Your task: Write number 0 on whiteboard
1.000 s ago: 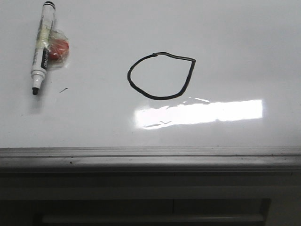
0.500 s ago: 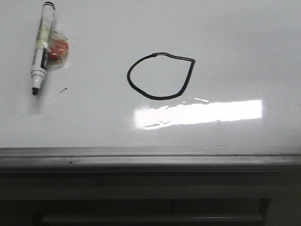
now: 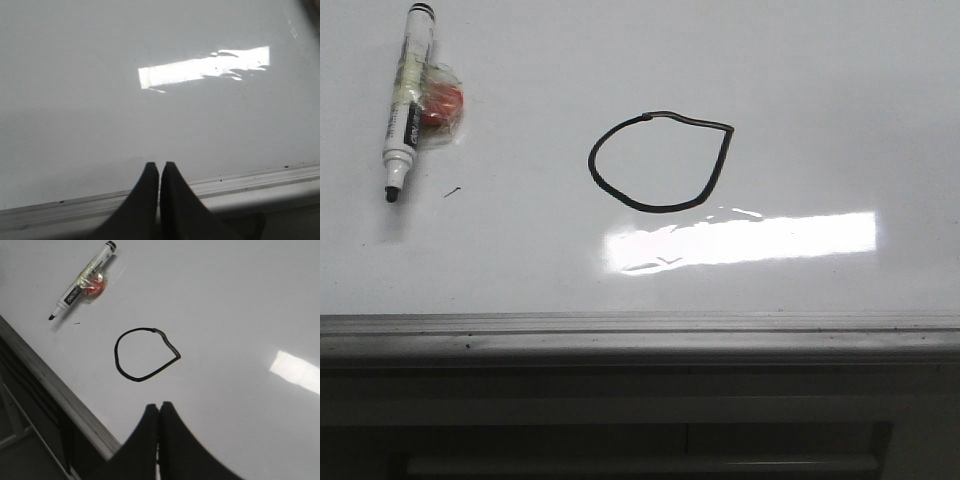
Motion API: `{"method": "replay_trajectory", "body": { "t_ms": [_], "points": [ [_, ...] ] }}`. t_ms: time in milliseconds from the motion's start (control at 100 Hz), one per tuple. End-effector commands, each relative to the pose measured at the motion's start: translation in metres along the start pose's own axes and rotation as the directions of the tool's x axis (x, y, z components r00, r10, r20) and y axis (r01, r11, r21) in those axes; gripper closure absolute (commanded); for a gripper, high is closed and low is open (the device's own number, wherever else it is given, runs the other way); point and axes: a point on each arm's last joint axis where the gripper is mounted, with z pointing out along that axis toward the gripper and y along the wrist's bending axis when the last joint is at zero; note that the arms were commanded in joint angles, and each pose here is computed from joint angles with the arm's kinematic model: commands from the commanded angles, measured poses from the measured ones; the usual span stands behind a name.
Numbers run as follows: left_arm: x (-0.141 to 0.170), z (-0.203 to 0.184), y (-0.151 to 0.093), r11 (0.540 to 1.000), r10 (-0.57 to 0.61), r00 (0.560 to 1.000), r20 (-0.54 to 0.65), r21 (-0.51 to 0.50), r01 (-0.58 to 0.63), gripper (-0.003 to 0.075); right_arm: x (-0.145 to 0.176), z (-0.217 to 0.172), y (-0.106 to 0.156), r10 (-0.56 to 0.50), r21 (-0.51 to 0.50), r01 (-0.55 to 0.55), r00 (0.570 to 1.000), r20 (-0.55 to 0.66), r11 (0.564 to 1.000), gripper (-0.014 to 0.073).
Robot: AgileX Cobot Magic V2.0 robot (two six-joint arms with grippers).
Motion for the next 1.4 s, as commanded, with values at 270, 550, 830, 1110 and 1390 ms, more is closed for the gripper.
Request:
{"method": "replay_trajectory", "body": {
  "t_ms": [270,550,830,1110,1390],
  "points": [
    [0.005,0.001,0.0,1.0,-0.016,0.999,0.04,-0.003,0.016,0.074,0.017,-0.007,-0.019,-0.031,0.258,-0.049,0.954,0.297,0.965,0.0664],
    [0.005,0.001,0.0,1.0,-0.016,0.999,0.04,-0.003,0.016,0.074,0.077,-0.031,-0.013,0.0,0.456,-0.084,0.983,0.183,0.886,0.0664],
    [0.005,0.001,0.0,1.0,-0.016,0.999,0.04,-0.003,0.016,0.074,0.107,-0.039,-0.011,0.082,0.567,-0.14,0.989,0.126,0.812,0.0664],
    [0.005,0.001,0.0,1.0,-0.016,0.999,0.04,-0.003,0.016,0.074,0.123,-0.039,-0.009,0.181,0.572,-0.14,0.983,-0.015,0.808,0.0664],
    [0.005,0.001,0.0,1.0,-0.016,0.999,0.04,-0.003,0.016,0.074,0.126,-0.039,-0.008,0.2,0.573,-0.14,0.979,-0.044,0.808,0.0664]
  ]
}}
